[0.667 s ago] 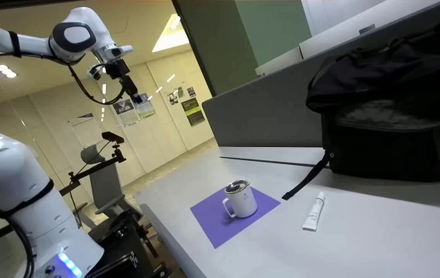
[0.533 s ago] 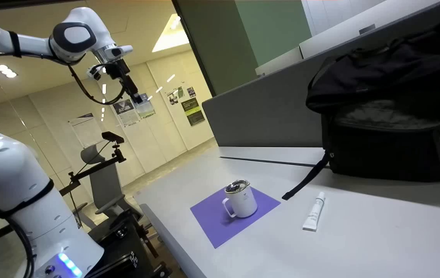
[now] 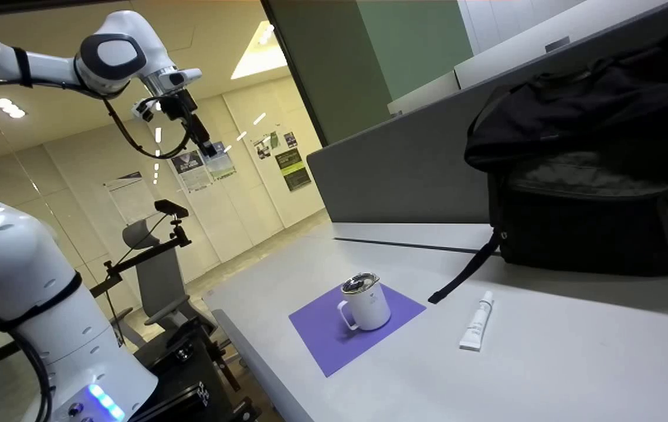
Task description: Move the object in the cup
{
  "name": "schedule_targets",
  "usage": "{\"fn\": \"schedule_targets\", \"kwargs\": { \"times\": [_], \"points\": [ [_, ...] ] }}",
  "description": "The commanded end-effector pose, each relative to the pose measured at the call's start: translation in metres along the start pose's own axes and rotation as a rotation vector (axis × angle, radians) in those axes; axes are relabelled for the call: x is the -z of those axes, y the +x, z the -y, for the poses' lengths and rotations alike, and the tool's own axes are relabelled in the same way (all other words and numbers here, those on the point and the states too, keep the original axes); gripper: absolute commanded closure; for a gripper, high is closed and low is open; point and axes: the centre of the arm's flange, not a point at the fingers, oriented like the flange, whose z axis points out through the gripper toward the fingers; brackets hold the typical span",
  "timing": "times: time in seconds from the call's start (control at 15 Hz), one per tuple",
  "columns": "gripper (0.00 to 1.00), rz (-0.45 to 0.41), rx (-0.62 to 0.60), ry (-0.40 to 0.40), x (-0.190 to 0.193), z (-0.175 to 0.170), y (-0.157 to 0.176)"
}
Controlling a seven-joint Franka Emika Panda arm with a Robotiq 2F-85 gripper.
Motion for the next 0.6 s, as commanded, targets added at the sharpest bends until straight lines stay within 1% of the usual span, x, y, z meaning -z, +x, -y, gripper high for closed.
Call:
{"fn": "schedule_targets", "kwargs": {
  "times": [0.0, 0.13, 0.2, 0.4, 0.47, 0.53],
  "points": [
    [0.0, -0.002, 0.011, -0.003, -0.004, -0.004, 0.002],
    [0.0, -0.036, 0.016, -0.063, -0.017, -0.02, 0.008],
    [0.0, -0.067, 0.019, -0.094, -0.023, -0.034, 0.014],
    [0.0, -0.143, -0.015, -0.193, -0.045, -0.085, 0.033],
    [0.1, -0.162, -0.02, -0.225, -0.051, -0.101, 0.038],
    [0.27, -0.184, -0.023, -0.262, -0.058, -0.121, 0.043]
  ]
}}
